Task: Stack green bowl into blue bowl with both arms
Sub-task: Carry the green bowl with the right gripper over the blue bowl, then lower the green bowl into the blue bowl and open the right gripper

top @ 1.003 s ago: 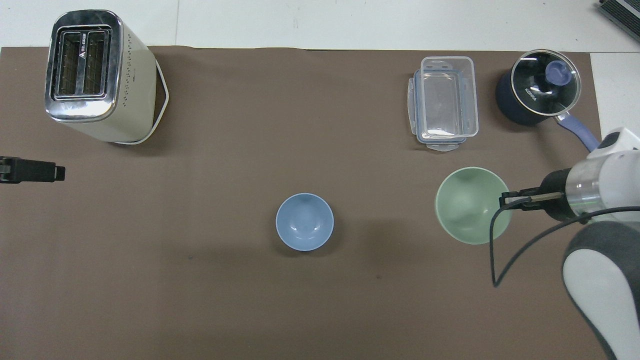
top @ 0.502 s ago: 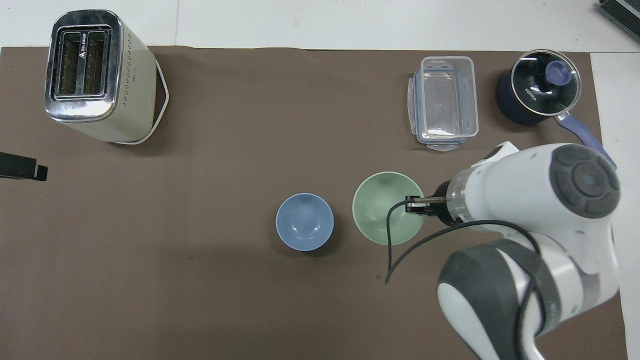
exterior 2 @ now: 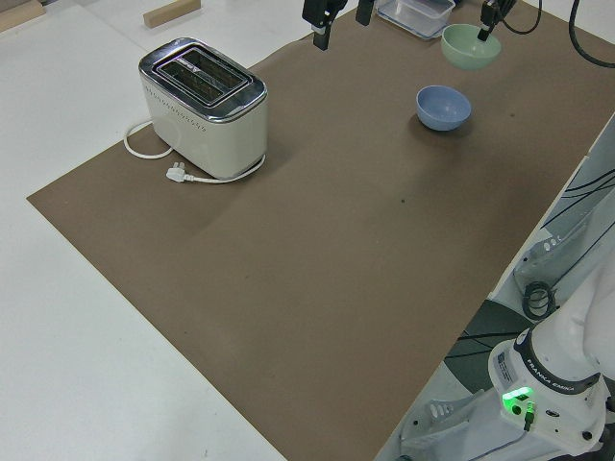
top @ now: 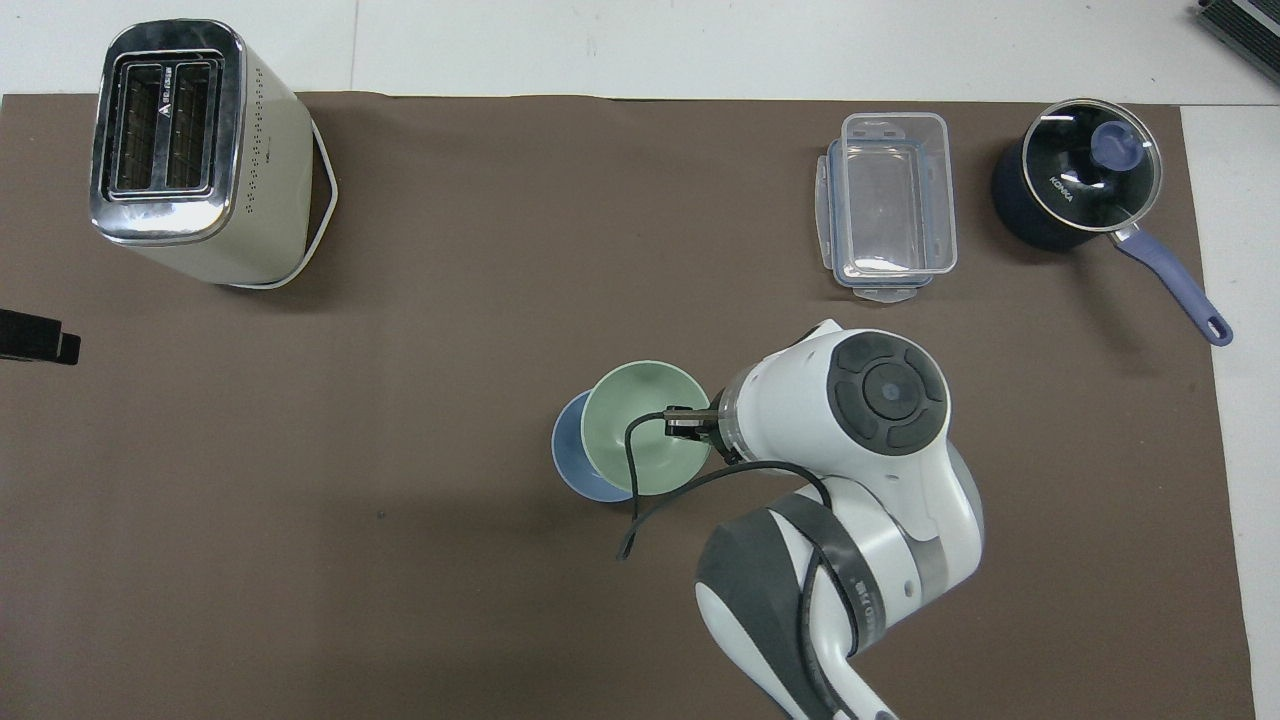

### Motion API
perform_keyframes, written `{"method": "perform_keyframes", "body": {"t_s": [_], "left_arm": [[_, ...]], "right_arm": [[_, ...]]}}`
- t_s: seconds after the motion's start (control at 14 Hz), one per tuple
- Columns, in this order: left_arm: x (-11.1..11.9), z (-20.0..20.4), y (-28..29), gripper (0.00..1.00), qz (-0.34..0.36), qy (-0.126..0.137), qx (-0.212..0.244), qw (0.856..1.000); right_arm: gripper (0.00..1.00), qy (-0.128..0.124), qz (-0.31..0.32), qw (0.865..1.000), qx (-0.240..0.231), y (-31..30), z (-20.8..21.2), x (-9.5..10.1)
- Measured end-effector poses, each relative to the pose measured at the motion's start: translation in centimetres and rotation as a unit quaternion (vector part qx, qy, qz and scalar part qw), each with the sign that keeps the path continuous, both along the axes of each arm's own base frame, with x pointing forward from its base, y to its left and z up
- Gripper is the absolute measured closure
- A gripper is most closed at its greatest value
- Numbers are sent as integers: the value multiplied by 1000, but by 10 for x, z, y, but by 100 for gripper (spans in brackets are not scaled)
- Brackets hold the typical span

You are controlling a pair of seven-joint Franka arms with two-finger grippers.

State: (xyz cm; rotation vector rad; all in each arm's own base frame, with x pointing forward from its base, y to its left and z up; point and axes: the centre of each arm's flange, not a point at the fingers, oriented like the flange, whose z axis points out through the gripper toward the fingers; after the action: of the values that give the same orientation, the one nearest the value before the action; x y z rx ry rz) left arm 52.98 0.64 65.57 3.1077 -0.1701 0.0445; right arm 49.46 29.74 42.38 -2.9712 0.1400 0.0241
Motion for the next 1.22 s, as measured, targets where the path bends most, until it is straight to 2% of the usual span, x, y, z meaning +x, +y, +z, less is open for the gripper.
{"method": "perform_keyframes", "body": {"t_s": [0.36,1.22], "left_arm": [[6,-3,0,0,0,15,0,1000],[8,1,-7,0,-7,12,0,1000]], "right_arm": [[96,-3,1,1000,6,22,-26,0],[96,-10,7,1000,5,49,-64,-3]]}}
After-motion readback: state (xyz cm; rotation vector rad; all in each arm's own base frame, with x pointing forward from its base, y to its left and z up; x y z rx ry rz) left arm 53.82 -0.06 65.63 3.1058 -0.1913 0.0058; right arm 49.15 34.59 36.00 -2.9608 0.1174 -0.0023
